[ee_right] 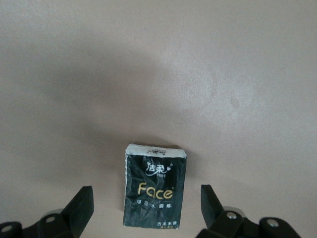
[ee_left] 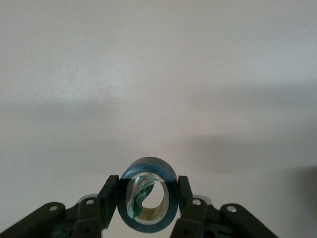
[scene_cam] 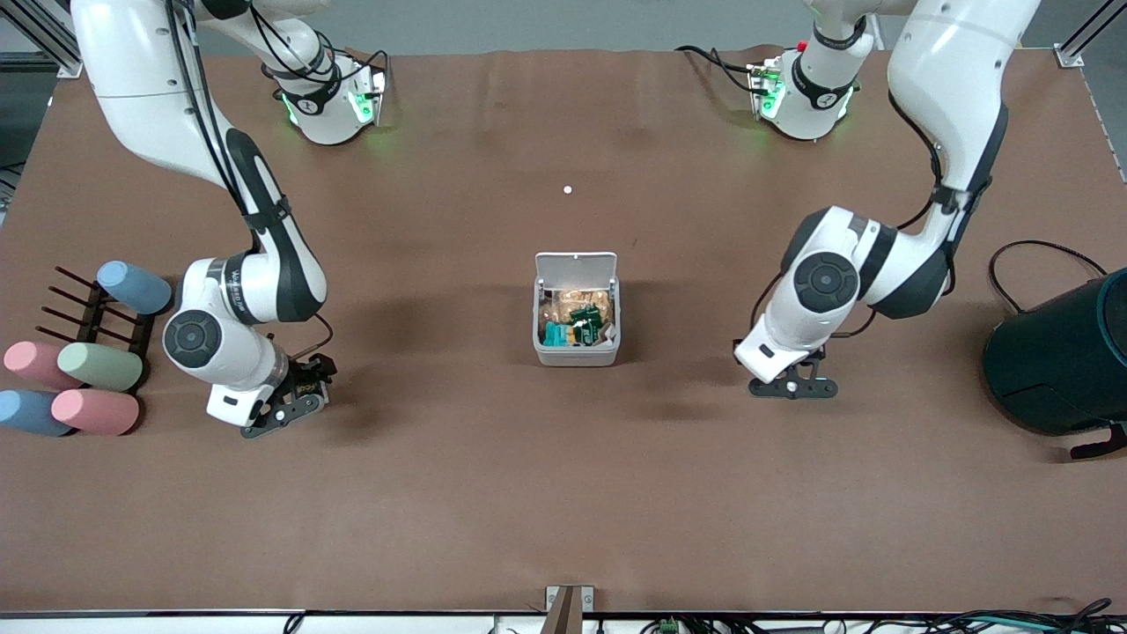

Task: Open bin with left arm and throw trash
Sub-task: 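Carry the tape roll over the open bin and release it with the left gripper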

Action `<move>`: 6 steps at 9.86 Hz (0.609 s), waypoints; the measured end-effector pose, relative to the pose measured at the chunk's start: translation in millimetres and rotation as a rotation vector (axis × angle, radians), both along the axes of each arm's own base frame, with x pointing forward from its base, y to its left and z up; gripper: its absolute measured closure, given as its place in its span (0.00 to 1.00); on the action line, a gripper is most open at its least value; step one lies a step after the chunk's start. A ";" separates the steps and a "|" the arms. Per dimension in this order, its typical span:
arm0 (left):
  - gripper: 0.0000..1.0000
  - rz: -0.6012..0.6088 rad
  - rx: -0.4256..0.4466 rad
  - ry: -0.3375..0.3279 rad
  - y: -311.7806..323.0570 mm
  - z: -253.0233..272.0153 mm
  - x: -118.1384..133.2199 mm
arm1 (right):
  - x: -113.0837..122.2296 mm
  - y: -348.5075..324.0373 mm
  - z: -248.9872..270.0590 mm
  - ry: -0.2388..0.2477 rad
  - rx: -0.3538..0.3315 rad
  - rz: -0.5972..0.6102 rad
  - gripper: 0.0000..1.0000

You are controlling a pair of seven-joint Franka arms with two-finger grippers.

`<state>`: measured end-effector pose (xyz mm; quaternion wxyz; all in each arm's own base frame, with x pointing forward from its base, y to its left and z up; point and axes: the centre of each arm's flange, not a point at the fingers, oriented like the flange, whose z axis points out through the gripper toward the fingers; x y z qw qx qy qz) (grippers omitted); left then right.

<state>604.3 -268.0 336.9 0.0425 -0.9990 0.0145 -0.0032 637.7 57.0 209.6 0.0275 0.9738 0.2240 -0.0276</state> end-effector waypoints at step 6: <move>0.47 0.132 -0.137 0.053 -193.4 2.6 -61.7 | -10.1 -1.5 -20.1 -0.053 0.008 0.004 0.05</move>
